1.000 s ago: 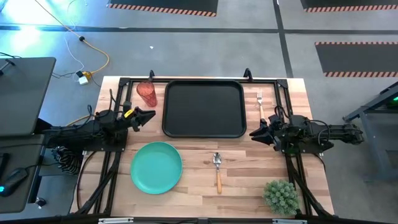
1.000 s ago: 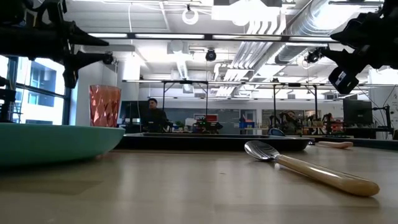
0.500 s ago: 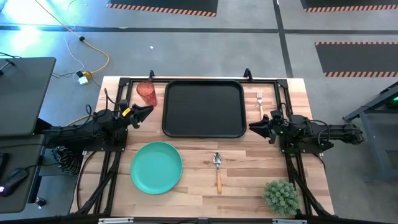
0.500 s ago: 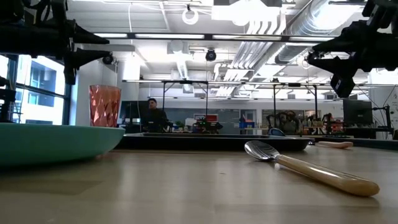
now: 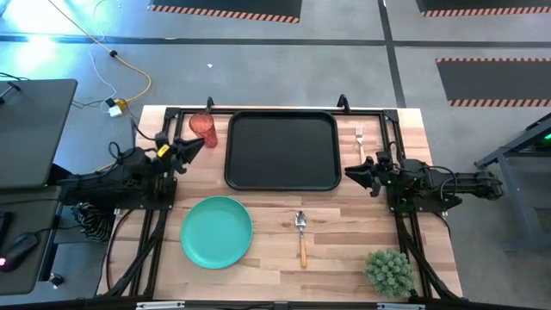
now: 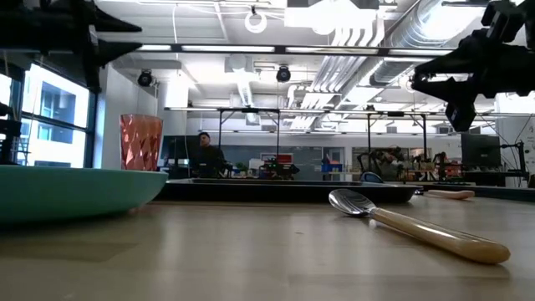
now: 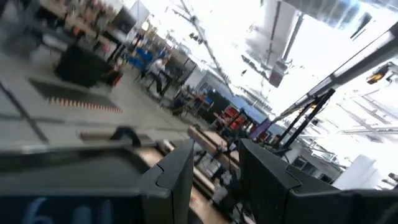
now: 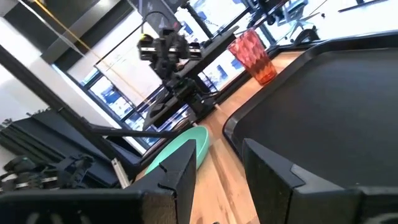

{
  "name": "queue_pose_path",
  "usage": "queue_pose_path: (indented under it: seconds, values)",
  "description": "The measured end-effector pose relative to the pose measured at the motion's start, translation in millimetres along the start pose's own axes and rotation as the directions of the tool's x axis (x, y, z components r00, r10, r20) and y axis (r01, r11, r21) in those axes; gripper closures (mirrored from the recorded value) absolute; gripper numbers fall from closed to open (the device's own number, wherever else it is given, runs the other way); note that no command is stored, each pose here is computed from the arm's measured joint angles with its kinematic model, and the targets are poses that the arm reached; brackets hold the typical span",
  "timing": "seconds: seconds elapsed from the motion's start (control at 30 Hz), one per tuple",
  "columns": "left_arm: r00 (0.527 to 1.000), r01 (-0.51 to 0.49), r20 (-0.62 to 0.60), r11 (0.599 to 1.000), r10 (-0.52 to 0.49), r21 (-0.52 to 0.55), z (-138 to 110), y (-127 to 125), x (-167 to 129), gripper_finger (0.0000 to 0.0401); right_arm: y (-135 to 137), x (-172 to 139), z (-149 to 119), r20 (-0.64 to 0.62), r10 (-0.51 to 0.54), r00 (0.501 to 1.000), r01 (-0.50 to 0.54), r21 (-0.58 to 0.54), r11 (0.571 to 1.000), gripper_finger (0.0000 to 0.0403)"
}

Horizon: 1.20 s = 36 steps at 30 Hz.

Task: Pick and place plate/cup/fork/spoon on tray
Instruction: Put the orange cup on the top left of the black tray

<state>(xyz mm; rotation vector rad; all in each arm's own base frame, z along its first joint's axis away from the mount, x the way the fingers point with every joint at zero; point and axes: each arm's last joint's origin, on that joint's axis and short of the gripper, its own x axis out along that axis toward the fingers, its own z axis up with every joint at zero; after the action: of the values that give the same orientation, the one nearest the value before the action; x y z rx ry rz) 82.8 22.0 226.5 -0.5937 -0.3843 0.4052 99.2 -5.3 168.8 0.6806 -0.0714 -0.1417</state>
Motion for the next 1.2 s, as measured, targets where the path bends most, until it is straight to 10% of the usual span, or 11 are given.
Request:
queue_pose_path:
  seconds: [0.4,0.73,1.2]
  values:
    - [0.987,-0.118,0.135,0.970,0.090,0.211,51.3,-33.3,10.1,0.0284,-1.1,0.0,0.9,0.031,-0.038,0.999,0.038,0.001,0.999,0.0279]
    - [0.968,-0.232,0.052,0.800,0.245,0.554,81.5,-65.7,45.3,0.0284,-1.2,0.0,0.8,0.030,-0.039,0.999,0.039,0.000,0.999,0.0279]
    - [0.724,-0.464,-0.191,0.673,0.663,0.576,107.1,-67.4,98.5,0.0284,-1.3,0.0,0.6,0.028,-0.041,0.999,0.040,0.029,0.999,0.0279]
